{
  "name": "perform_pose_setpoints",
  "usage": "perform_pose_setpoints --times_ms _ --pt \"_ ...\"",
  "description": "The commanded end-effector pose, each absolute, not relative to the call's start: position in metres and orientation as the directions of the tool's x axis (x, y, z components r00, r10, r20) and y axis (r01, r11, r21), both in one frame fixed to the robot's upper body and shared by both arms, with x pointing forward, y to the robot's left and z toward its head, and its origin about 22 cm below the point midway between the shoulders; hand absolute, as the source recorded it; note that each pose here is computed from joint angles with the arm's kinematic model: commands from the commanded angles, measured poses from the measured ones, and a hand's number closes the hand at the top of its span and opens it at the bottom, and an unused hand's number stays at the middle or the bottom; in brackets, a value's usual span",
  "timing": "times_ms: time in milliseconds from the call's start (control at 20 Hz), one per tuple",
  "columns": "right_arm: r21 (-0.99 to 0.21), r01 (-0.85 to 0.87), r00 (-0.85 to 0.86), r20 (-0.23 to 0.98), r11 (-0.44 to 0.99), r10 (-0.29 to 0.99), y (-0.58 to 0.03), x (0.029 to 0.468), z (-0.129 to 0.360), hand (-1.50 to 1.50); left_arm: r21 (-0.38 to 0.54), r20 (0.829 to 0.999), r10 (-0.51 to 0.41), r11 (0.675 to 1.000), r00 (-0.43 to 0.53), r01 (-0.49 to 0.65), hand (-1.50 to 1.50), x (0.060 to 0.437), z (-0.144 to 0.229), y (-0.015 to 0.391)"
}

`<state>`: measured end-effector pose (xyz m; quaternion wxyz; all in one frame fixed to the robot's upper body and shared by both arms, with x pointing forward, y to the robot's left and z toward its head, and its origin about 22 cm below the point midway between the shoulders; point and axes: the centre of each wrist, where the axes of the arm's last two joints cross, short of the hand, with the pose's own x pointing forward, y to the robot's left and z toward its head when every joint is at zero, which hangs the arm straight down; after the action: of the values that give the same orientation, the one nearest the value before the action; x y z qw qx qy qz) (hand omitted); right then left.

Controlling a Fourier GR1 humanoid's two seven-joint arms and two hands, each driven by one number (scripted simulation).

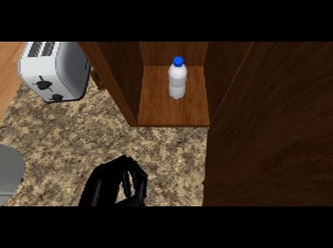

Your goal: Pick up the bottled water, place it into the cabinet and close the cabinet

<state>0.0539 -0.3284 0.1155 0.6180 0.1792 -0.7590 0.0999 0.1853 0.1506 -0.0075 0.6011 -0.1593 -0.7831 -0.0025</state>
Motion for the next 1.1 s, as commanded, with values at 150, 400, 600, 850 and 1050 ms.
perform_pose_setpoints --times_ms 150,400,600,850,1050 --pt "-0.091 -0.596 -0.219 0.974 0.798 -0.053 -0.289 0.048 0.158 1.5 -0.135 0.95 0.19 0.965 -0.247 0.225 1.5 0.172 0.016 0.213" --pt "-0.113 -0.618 -0.28 0.956 0.778 -0.083 -0.279 0.046 0.165 1.5 -0.153 0.929 0.21 0.968 -0.306 0.198 -1.5 0.176 0.022 0.251" --pt "-0.146 -0.656 -0.292 0.954 0.74 -0.071 -0.276 0.049 0.173 1.5 -0.186 0.93 0.239 0.961 -0.279 0.202 -1.5 0.161 0.037 0.263" --pt "-0.13 -0.714 -0.26 0.962 0.688 -0.089 -0.266 0.055 0.169 1.5 -0.165 0.928 0.207 0.974 -0.309 0.157 -1.5 0.157 0.049 0.293" --pt "-0.144 -0.755 -0.269 0.958 0.64 -0.102 -0.257 0.059 0.172 1.5 -0.153 0.934 0.193 0.977 -0.3 0.15 -1.5 0.153 0.051 0.308"
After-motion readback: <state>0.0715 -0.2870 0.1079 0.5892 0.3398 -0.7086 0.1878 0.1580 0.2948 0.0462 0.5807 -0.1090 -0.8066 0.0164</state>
